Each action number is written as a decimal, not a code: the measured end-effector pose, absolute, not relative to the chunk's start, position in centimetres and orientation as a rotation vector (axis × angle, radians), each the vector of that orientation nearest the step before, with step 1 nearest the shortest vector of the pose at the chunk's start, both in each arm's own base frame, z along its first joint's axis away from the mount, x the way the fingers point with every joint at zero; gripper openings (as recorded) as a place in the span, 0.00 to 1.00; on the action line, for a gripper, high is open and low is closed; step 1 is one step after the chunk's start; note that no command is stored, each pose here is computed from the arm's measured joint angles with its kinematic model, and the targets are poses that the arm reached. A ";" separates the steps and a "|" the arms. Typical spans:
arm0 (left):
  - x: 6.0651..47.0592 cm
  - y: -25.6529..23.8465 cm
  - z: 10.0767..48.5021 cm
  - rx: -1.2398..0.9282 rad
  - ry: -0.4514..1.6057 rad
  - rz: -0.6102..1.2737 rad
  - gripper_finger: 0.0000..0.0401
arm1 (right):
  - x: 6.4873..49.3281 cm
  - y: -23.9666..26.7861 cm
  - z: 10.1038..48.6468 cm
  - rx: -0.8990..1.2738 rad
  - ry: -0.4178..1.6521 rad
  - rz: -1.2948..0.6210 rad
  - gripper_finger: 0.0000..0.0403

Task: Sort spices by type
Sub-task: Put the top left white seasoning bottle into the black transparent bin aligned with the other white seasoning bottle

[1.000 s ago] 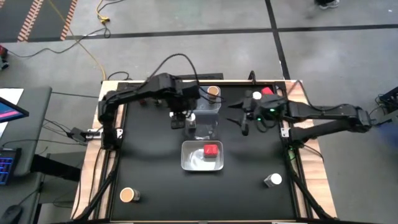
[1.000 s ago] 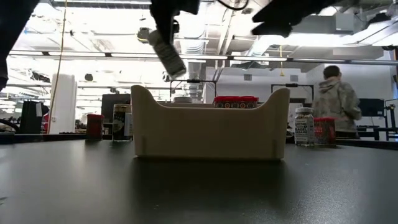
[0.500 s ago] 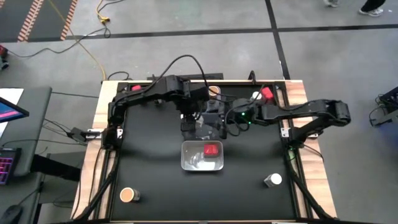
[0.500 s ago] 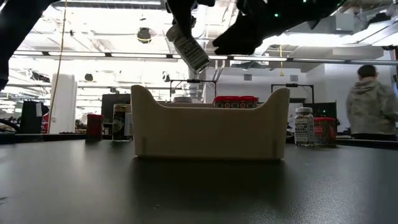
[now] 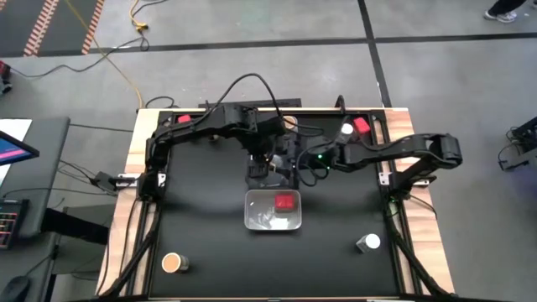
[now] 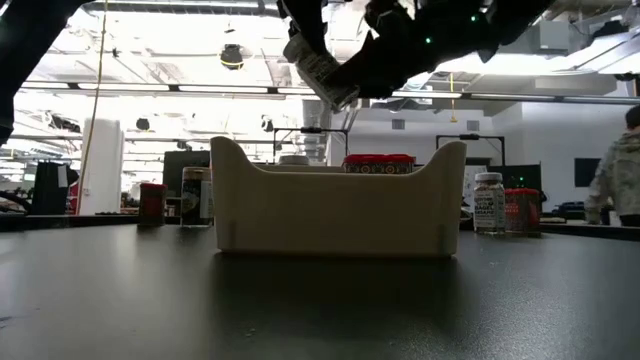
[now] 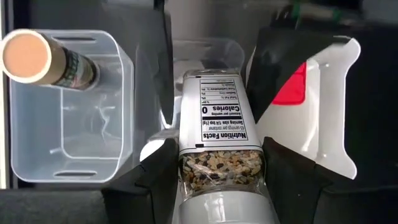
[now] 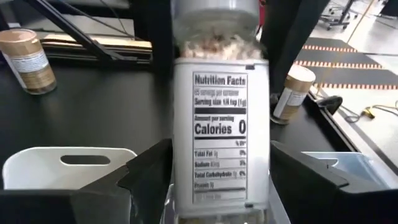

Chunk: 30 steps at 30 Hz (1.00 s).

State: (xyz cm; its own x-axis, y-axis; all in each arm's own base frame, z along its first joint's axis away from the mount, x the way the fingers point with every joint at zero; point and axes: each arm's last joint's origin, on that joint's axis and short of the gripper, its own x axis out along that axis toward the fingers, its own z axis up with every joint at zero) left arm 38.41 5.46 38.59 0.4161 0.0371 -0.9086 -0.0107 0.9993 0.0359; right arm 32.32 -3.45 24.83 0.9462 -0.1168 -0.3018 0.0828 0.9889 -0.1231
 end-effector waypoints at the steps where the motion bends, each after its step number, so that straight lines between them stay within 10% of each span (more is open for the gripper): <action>1: 38.4 5.5 38.6 0.028 1.138 0.029 0.49 | 32.4 -3.4 24.7 -0.108 0.316 -0.096 0.71; 30: 38.8 5.5 38.5 0.044 1.123 0.026 0.51 | 32.9 -3.5 26.0 -0.098 0.332 -0.067 0.54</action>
